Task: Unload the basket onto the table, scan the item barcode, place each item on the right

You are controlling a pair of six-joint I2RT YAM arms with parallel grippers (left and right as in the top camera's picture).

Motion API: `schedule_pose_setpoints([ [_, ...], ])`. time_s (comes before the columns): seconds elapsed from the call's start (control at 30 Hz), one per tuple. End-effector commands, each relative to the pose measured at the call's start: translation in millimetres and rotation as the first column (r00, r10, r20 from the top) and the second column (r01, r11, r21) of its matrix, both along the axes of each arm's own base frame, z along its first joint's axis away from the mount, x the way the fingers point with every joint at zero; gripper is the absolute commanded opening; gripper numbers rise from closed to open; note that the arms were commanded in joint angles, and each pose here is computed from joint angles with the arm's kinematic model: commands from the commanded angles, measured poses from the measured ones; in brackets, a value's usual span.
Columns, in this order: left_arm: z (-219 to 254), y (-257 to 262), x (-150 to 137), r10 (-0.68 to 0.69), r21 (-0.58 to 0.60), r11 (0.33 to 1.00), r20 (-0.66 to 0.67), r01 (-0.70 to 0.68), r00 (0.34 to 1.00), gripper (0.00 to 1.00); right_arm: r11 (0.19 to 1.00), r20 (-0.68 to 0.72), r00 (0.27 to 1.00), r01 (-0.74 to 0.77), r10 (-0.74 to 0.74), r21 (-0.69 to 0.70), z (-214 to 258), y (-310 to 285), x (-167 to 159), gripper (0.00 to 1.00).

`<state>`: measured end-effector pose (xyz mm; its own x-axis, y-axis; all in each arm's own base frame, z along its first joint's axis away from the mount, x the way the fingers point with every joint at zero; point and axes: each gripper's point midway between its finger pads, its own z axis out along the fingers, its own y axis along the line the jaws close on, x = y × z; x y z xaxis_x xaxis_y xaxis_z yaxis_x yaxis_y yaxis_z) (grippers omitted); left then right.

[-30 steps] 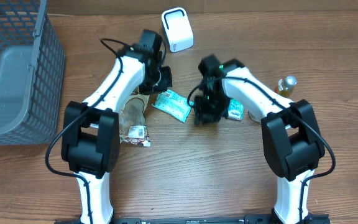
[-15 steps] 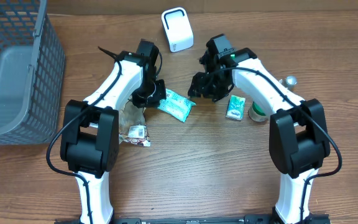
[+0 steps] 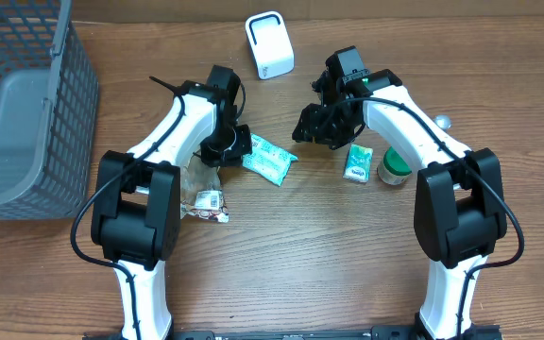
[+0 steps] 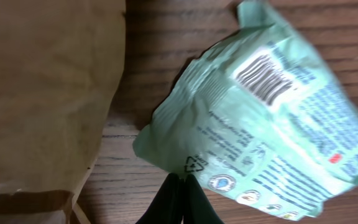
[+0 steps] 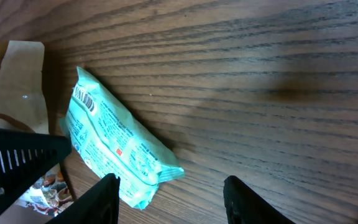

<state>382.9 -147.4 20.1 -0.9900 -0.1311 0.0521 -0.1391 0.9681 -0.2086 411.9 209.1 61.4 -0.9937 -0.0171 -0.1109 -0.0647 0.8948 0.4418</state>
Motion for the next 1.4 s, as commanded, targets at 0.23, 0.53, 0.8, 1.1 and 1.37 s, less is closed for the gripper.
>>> schedule_pose_setpoints([
  [0.23, 15.8, -7.8, 17.3, 0.014, -0.053, 0.999, 0.046, -0.012, 0.999, 0.04, 1.000, 0.011, 1.000, -0.009, 0.009, 0.016, 5.1, 1.6, 0.1, 0.51],
  [0.53, 1.9, -11.0, 15.6, 0.022, -0.036, 0.999, 0.060, -0.020, 0.998, 0.04, 1.000, 0.007, 1.000, -0.012, 0.012, 0.023, 5.1, 2.7, -0.8, 0.51],
  [0.8, -23.6, -4.8, 2.4, 0.021, -0.008, 1.000, 0.045, -0.021, 0.999, 0.04, 0.999, 0.005, 1.000, -0.015, 0.015, 0.036, 3.4, 4.5, -2.0, 0.51],
  [1.1, -36.1, -1.1, -6.0, 0.021, 0.003, 1.000, 0.033, -0.021, 0.999, 0.04, 0.988, -0.018, 0.999, -0.044, 0.047, 0.148, -12.9, 19.2, -15.1, 0.51],
  [1.37, -36.1, -1.1, -5.9, 0.021, 0.003, 1.000, 0.033, -0.021, 0.999, 0.04, 0.955, -0.030, 0.996, -0.071, 0.083, 0.287, -24.8, 35.1, -30.3, 0.51],
])
